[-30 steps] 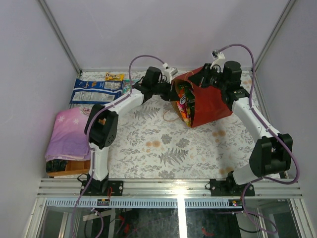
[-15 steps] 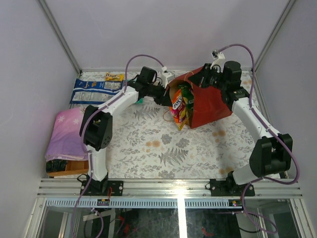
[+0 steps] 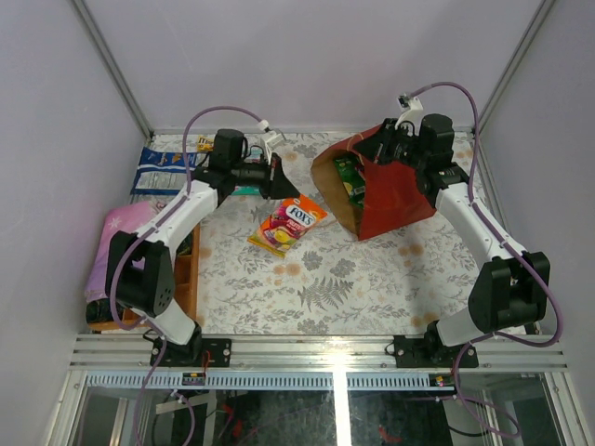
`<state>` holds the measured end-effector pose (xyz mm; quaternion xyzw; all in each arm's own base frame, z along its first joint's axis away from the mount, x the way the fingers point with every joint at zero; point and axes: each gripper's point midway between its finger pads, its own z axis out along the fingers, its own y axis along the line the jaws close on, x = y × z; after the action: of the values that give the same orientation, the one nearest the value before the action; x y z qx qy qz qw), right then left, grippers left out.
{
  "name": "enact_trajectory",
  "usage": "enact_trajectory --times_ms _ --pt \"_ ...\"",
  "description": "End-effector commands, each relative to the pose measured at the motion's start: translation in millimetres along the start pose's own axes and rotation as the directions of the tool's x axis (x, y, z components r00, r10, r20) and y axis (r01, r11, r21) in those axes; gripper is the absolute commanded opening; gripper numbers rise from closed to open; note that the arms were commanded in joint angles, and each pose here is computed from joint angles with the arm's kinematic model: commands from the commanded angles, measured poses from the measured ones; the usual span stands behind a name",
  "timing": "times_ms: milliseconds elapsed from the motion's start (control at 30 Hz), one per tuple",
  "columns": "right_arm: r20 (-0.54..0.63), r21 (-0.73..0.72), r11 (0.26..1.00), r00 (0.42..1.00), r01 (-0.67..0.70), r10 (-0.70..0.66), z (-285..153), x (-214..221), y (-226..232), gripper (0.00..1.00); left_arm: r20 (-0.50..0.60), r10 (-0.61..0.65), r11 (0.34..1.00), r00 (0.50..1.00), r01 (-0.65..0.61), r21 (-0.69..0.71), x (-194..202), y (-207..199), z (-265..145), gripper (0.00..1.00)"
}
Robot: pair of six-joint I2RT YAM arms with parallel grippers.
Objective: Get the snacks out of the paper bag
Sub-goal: Place the snack at the center of the board.
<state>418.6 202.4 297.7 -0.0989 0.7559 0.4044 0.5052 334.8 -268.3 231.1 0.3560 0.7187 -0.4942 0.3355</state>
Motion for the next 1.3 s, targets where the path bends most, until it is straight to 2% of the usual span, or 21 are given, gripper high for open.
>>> enact_trajectory --times_ms 0,33,100,200,267,333,467,533,767,867,967,1033,1067,1133,1167,1267 --pt "0.07 -0.087 0.995 0.997 0.046 -0.04 -4.9 -26.6 29.2 0.0 0.271 -0.184 0.94 0.945 0.249 -0.232 -40.9 42.4 -0.4 0.0" --pt "0.067 -0.09 0.995 0.997 0.042 -0.036 -3.6 -25.5 29.1 0.0 0.293 -0.217 0.894 0.931 0.31 -0.323 -37.3 55.6 -2.9 0.0" --pt "0.065 -0.091 0.995 0.998 0.032 -0.026 -2.1 -24.2 27.5 0.0 0.335 -0.264 0.762 0.905 0.408 -0.503 -26.6 75.6 -17.2 0.0" --pt "0.075 -0.103 0.994 0.997 0.037 -0.029 -3.9 -27.9 32.5 0.0 0.375 -0.35 0.55 0.858 0.513 -0.659 6.9 90.6 -48.8 0.0" --pt "0.078 -0.105 0.994 0.996 0.039 -0.031 -4.8 -29.0 34.0 0.0 0.368 -0.389 0.463 0.845 0.525 -0.715 26.2 89.8 -66.0 0.0" --pt "0.081 -0.108 0.993 0.996 0.04 -0.031 -6.0 -29.0 35.7 0.0 0.347 -0.415 0.41 0.841 0.513 -0.754 39.8 85.4 -78.1 0.0" --pt "0.086 -0.107 0.993 0.995 0.049 -0.04 -8.9 -30.8 39.0 0.0 0.251 -0.416 0.401 0.874 0.423 -0.812 48.7 81.6 -91.6 0.0" --pt "0.088 -0.115 0.992 0.995 0.049 -0.039 -11.1 -32.0 42.3 0.0 0.186 -0.446 0.388 0.876 0.376 -0.841 53.4 85.2 -96.6 0.0" --pt "0.1 -0.126 0.99 0.994 0.064 -0.052 -19.1 -37.3 51.4 0.0 0.049 -0.545 0.137 0.837 0.146 -0.98 102.3 118.9 -139.5 0.0" --pt "0.106 -0.136 0.988 0.993 0.071 -0.057 -21.6 -40.1 55.7 0.0 0.005 -0.559 0.003 0.829 0.009 -1.0 118.9 132.1 -165.9 0.0" --pt "0.107 -0.145 0.987 0.993 0.073 -0.058 -23.7 -40.6 59.0 0.0 -0.031 -0.574 -0.094 0.818 -0.103 -0.99 128.0 142.2 -184.4 0.01" --pt "0.109 -0.148 0.986 0.992 0.077 -0.061 -24.9 -41.1 60.9 0.0 -0.035 -0.59 -0.128 0.807 -0.137 -0.982 131.1 147.7 -187.7 0.2" --pt "0.109 -0.148 0.986 0.992 0.078 -0.062 -25.5 -41.3 61.2 0.0 -0.031 -0.592 -0.157 0.805 -0.153 -0.976 130.8 150.4 -190.6 0.35" --pt "0.111 -0.15 0.985 0.992 0.081 -0.065 -26.3 -42.0 62.5 0.0 -0.017 -0.587 -0.23 0.809 -0.187 -0.955 124.8 153.7 -200.4 0.71" --pt "0.112 -0.15 0.985 0.992 0.083 -0.067 -26.7 -42.2 62.5 0.0 -0.004 -0.577 -0.266 0.817 -0.193 -0.945 118.5 154.4 -204.8 0.8" --pt "0.11 -0.152 0.985 0.992 0.085 -0.068 -26.4 -41.6 63.1 0.0 0.039 -0.508 -0.297 0.86 -0.133 -0.945 91.8 150.9 -196.9 0.9"
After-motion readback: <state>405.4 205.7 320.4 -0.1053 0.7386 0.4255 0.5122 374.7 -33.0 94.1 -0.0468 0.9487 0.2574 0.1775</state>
